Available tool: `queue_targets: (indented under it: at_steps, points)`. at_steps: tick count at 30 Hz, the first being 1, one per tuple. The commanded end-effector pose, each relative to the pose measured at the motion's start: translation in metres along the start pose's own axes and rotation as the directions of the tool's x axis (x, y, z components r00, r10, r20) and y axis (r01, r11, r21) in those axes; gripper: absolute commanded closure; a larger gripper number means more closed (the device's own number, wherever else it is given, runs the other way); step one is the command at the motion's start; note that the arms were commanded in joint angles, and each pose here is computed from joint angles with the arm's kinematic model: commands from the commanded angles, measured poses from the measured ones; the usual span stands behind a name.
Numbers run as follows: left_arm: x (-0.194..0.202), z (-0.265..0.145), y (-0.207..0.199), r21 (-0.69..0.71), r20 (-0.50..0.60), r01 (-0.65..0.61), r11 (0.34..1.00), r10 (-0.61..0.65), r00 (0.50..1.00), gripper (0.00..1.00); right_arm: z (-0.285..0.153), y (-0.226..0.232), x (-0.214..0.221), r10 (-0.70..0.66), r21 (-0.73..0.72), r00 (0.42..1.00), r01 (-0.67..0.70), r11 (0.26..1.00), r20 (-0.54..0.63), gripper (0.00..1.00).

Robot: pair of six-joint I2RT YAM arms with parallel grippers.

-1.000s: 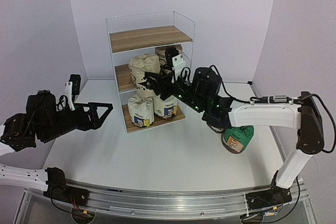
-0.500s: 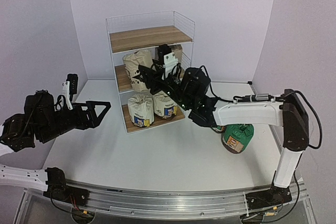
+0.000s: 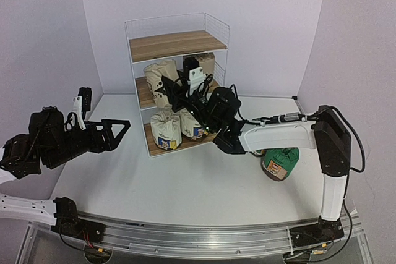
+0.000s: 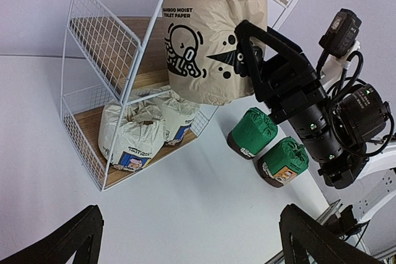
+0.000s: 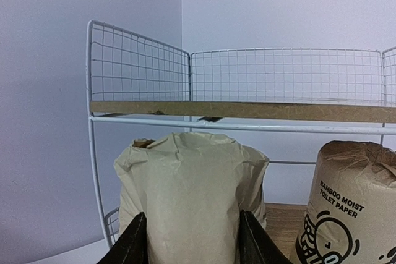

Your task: Place and organize the paper towels onto the shelf

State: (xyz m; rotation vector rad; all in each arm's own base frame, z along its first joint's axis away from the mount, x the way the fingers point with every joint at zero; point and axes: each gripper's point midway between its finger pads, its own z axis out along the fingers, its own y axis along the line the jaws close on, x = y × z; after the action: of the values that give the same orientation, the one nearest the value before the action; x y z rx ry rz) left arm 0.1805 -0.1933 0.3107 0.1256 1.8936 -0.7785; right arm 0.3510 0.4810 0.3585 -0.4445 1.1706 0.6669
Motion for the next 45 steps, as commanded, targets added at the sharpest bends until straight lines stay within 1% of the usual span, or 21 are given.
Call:
queue_targets:
  at_steps: [1, 5, 11, 20, 31, 35, 38, 42, 45]
  points:
    - [-0.021, -0.018, 0.001, 0.026, 0.072, 0.045, 0.999, -0.046, 0.996, 0.00, 0.001, -0.004, -0.061, 0.030, 0.030, 0.981, -0.036, 0.999, 0.192, 1.00]
    - [-0.021, -0.017, 0.001, 0.029, 0.077, 0.040, 0.999, -0.043, 0.996, 0.00, 0.001, -0.001, -0.069, 0.029, 0.024, 0.977, -0.035, 0.999, 0.210, 1.00]
    - [-0.019, -0.016, -0.001, 0.034, 0.065, 0.043, 0.999, -0.045, 0.997, 0.00, 0.007, -0.004, -0.060, 0.007, 0.062, 0.977, -0.020, 0.998, 0.214, 1.00]
    - [-0.018, -0.017, -0.001, 0.038, 0.065, 0.047, 0.998, -0.050, 0.997, 0.00, 0.019, -0.003, -0.053, -0.015, 0.083, 0.971, -0.005, 0.997, 0.239, 1.00]
    - [-0.017, -0.014, -0.003, 0.038, 0.058, 0.038, 0.999, -0.040, 0.997, 0.00, 0.033, -0.004, -0.025, -0.046, 0.128, 0.973, 0.017, 0.992, 0.226, 1.00]
    - [-0.017, -0.013, -0.003, 0.040, 0.057, 0.038, 0.998, -0.040, 0.998, 0.00, 0.033, -0.003, -0.008, -0.049, 0.129, 0.979, 0.024, 0.991, 0.198, 1.00]
    - [-0.016, -0.014, -0.002, 0.040, 0.056, 0.040, 0.998, -0.042, 0.998, 0.00, 0.028, -0.006, 0.009, -0.028, 0.131, 0.987, 0.006, 0.991, 0.160, 1.00]
    - [-0.014, -0.014, -0.001, 0.041, 0.056, 0.043, 0.998, -0.045, 0.997, 0.00, 0.017, -0.002, 0.031, 0.010, 0.091, 0.995, -0.020, 0.996, 0.102, 0.86]
    - [-0.014, -0.014, 0.000, 0.039, 0.058, 0.043, 0.998, -0.045, 0.997, 0.00, 0.011, 0.001, 0.048, 0.024, 0.075, 0.999, -0.027, 0.997, 0.048, 0.79]
